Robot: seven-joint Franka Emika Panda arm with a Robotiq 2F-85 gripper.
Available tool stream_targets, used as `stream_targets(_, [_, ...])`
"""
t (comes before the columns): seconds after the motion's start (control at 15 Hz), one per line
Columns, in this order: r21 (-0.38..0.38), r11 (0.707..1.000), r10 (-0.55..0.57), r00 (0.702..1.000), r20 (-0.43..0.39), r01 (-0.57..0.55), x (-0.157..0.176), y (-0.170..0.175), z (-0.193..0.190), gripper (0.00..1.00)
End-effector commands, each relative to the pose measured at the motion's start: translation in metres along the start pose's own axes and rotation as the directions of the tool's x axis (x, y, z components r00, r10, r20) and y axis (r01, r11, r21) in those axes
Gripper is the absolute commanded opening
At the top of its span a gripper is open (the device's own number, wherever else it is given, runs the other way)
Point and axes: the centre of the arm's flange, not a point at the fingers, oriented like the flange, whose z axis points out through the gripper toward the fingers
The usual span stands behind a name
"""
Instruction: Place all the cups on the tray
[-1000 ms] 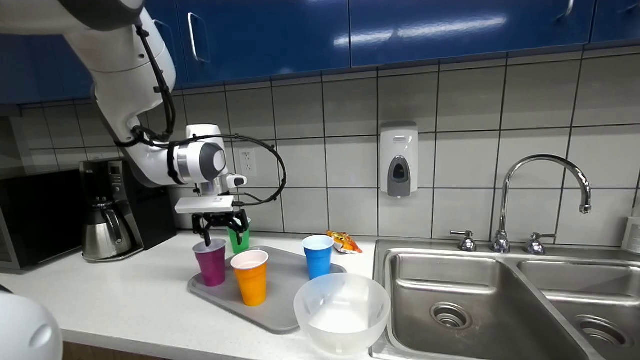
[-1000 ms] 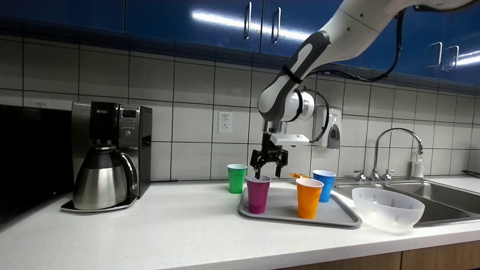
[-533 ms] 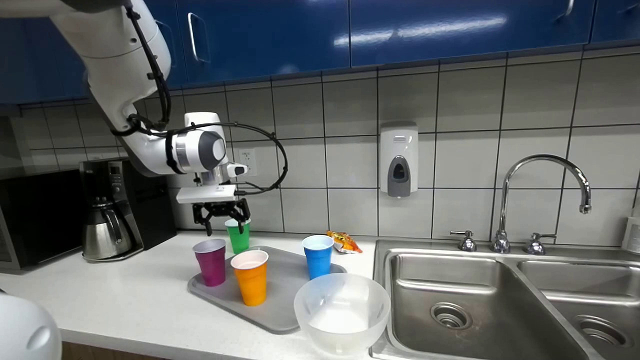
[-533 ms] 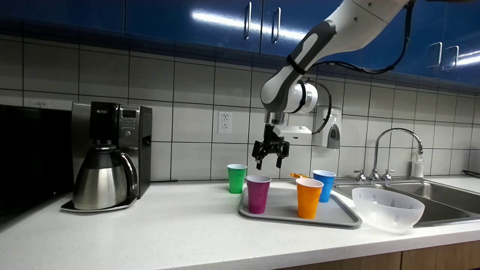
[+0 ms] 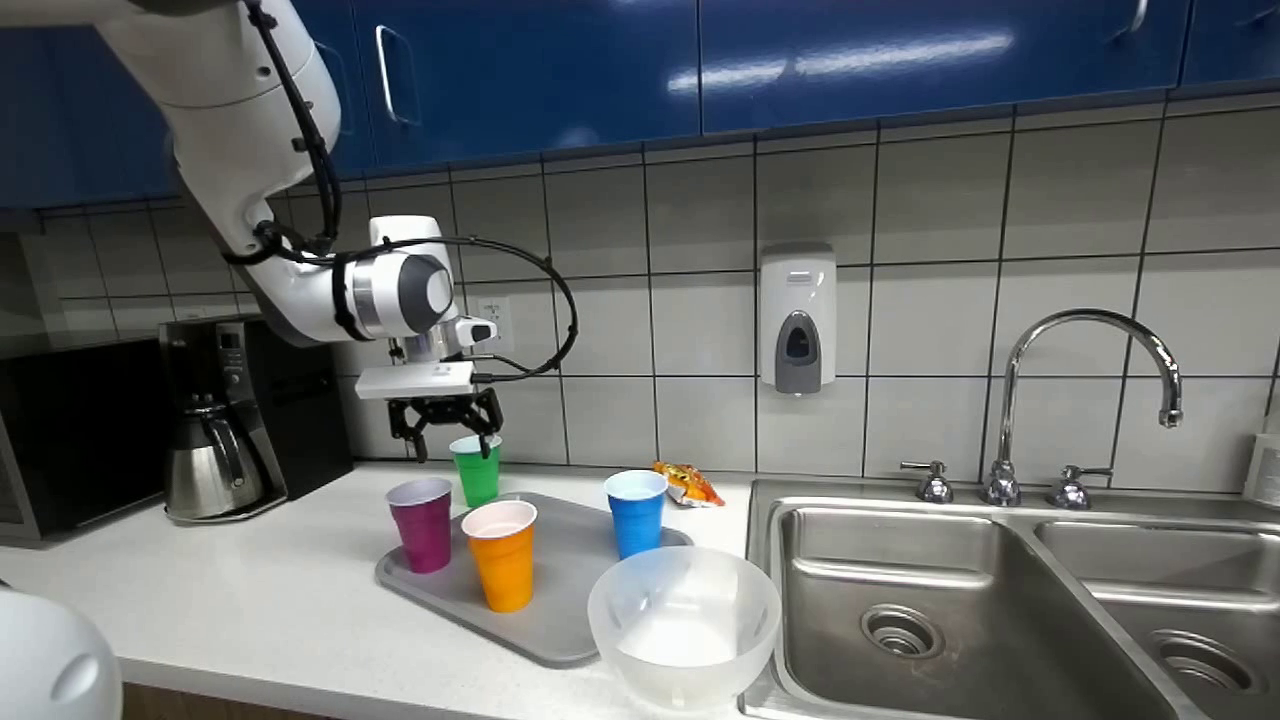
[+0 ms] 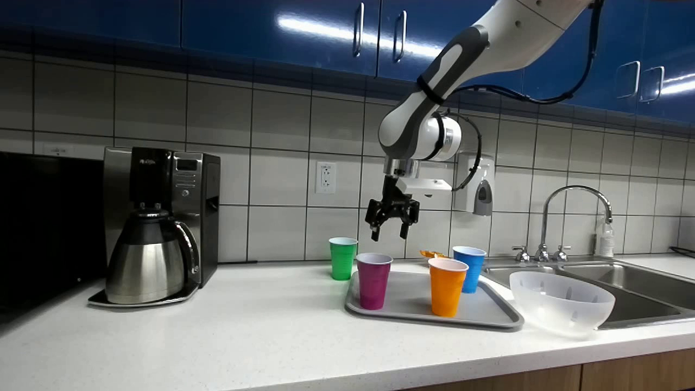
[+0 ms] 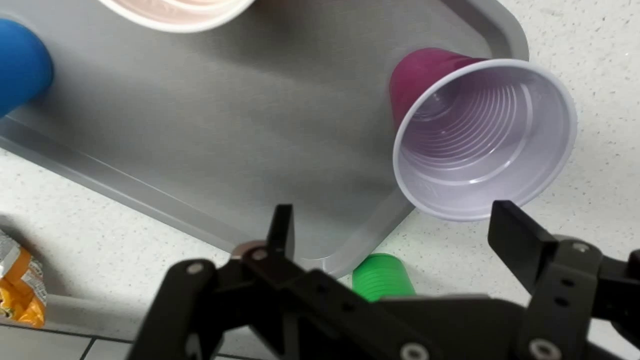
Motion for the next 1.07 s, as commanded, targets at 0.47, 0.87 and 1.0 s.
stream_targets(0.47, [-0.029,0.997,0.071,0.997,-0.04,-0.072,0.044,0.005,0.015,1.0])
stream_targets(0.87, [-0.044,0.992,0.118,0.991,-0.056,-0.121,0.07,0.01,0.028,1.0])
stream_targets(1.0, [-0.049,0.99,0.131,0.989,-0.066,-0.134,0.08,0.01,0.03,1.0])
